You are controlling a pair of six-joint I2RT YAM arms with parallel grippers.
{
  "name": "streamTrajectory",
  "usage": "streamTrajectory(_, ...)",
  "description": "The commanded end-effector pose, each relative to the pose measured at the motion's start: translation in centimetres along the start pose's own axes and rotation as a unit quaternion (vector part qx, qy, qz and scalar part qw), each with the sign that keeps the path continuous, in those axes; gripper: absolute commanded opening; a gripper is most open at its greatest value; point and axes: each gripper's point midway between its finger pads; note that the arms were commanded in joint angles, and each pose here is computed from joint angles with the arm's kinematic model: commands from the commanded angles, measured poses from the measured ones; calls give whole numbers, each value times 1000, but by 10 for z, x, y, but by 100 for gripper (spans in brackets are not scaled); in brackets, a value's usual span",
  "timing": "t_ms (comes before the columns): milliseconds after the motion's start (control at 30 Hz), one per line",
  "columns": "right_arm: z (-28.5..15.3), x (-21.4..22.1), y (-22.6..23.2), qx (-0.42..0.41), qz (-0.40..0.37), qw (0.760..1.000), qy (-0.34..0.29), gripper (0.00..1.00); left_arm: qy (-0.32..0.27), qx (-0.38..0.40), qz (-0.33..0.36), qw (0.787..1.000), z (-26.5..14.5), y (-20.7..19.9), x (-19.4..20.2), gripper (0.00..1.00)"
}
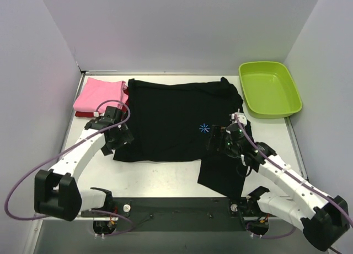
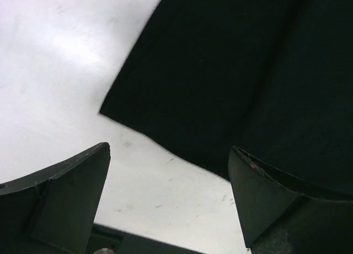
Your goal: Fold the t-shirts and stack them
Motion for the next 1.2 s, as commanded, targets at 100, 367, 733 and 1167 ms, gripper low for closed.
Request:
streamTrajectory(100,16,-7,-17,61,32,997,21,99,-25,94,17,995,26,-75,-24,97)
streamTrajectory(367,29,18,-41,85,64,992,66,99,-3,74,34,997,62,-82,-18,98)
streamTrajectory(733,30,68,-52,102,111,978,142,99,18,6,9,1000,69,-34,13,97)
streamTrajectory(1167,5,110,-77,174,157,955,182,100,2,-7,-57,998,55,10,37,97)
Point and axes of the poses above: each gripper's point midway between its finger pads, its own z axis out along the fingers, its own y axis along the line the jaws close on, x = y × z, and after that the axes turned 7 degrees about -z, right-handed
